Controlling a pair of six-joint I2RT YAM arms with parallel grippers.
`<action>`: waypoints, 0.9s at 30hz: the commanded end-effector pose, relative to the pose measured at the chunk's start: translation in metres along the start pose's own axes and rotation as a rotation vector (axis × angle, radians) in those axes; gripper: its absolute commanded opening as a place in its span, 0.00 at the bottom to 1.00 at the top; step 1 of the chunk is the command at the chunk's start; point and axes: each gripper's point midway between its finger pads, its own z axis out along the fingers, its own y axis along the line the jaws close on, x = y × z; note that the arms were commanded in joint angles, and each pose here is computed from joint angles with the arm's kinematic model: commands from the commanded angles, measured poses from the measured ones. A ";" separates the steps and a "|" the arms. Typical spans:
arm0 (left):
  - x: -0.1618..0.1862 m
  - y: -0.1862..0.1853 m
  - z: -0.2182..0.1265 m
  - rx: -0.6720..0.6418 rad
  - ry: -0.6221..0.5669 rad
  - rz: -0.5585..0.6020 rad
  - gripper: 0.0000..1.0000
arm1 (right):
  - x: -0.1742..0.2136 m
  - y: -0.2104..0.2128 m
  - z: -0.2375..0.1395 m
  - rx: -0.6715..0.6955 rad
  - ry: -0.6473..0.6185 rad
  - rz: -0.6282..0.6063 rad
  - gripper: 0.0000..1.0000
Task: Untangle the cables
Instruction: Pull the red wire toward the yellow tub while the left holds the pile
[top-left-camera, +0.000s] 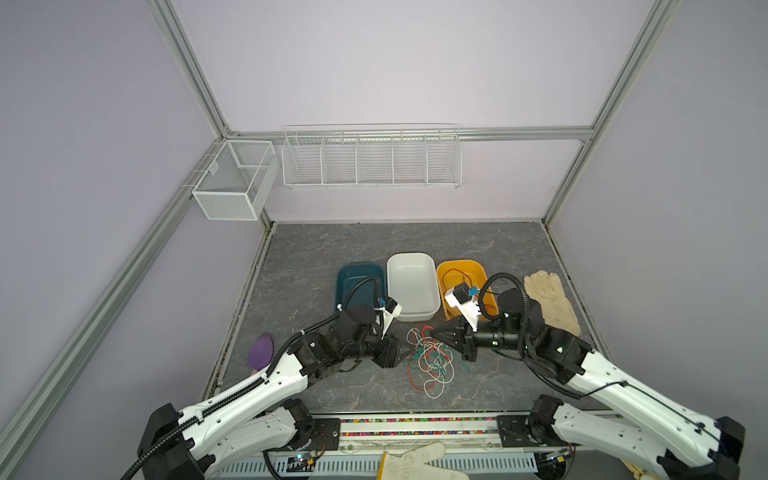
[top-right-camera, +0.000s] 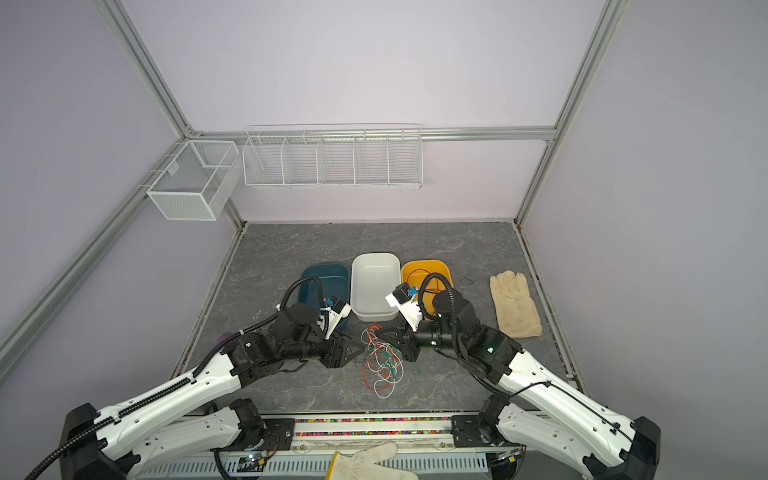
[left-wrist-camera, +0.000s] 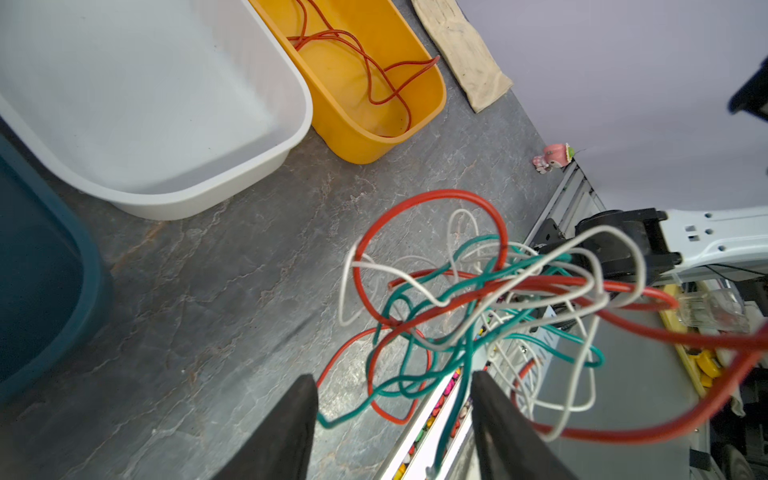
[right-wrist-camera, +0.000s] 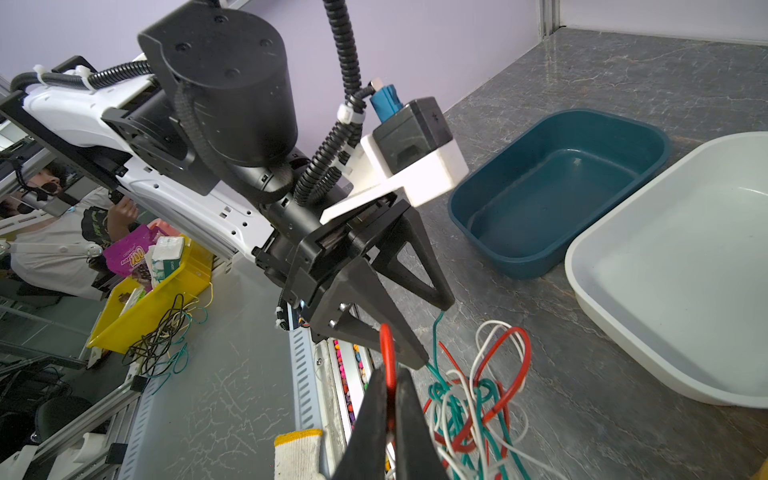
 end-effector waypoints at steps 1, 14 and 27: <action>-0.008 -0.019 -0.004 0.084 -0.027 0.021 0.65 | -0.009 0.007 -0.003 -0.012 -0.025 -0.033 0.06; -0.003 -0.024 -0.001 0.116 0.007 0.022 0.52 | -0.012 0.008 -0.005 -0.015 -0.039 -0.040 0.07; 0.000 -0.026 0.002 0.128 0.034 0.018 0.33 | -0.014 0.005 -0.009 0.010 -0.060 -0.035 0.07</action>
